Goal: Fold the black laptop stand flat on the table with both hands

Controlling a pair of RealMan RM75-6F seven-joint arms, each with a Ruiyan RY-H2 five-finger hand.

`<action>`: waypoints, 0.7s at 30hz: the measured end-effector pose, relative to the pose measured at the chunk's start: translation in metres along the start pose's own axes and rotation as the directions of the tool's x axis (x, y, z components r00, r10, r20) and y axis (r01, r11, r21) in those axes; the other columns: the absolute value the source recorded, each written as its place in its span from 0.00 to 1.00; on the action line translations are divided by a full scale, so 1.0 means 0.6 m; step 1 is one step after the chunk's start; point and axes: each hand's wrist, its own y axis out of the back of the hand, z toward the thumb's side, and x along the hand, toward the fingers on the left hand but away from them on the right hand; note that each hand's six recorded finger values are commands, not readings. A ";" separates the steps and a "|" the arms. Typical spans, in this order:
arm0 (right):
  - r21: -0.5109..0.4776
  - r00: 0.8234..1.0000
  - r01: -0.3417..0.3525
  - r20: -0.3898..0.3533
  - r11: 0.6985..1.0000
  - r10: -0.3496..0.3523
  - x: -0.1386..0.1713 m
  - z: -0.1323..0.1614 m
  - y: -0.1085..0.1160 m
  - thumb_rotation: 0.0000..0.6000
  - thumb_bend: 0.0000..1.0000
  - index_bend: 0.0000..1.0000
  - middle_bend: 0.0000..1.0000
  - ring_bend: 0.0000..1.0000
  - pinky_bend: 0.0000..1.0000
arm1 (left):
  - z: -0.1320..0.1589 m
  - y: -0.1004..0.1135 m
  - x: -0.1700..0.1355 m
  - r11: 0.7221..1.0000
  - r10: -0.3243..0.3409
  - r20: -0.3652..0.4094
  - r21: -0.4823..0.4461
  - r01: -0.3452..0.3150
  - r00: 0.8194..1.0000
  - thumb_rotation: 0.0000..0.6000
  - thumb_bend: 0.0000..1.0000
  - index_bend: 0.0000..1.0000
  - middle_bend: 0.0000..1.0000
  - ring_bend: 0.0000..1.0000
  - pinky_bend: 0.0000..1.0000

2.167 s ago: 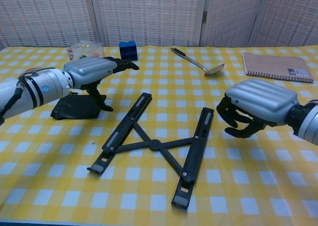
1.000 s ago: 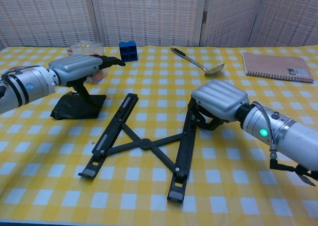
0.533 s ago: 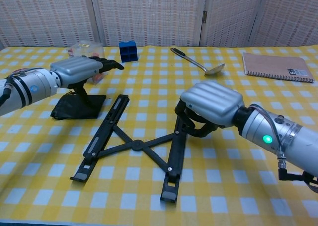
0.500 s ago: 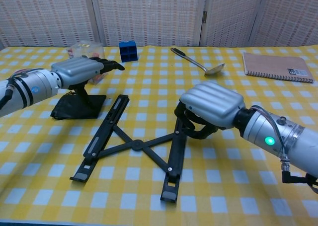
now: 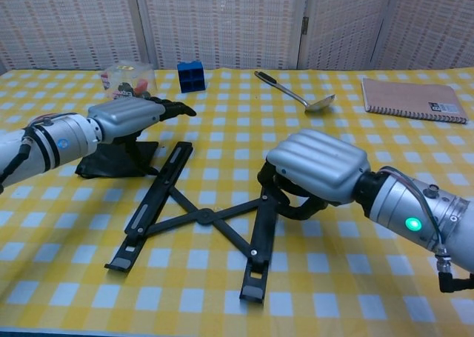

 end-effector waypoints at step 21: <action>-0.004 0.998 -0.054 0.031 0.999 0.054 0.013 -0.004 -0.020 1.00 0.33 0.70 0.90 0.92 0.75 | 0.001 -0.002 0.002 1.000 -0.016 0.011 0.016 0.015 1.000 1.00 0.17 0.03 0.07 0.00 0.00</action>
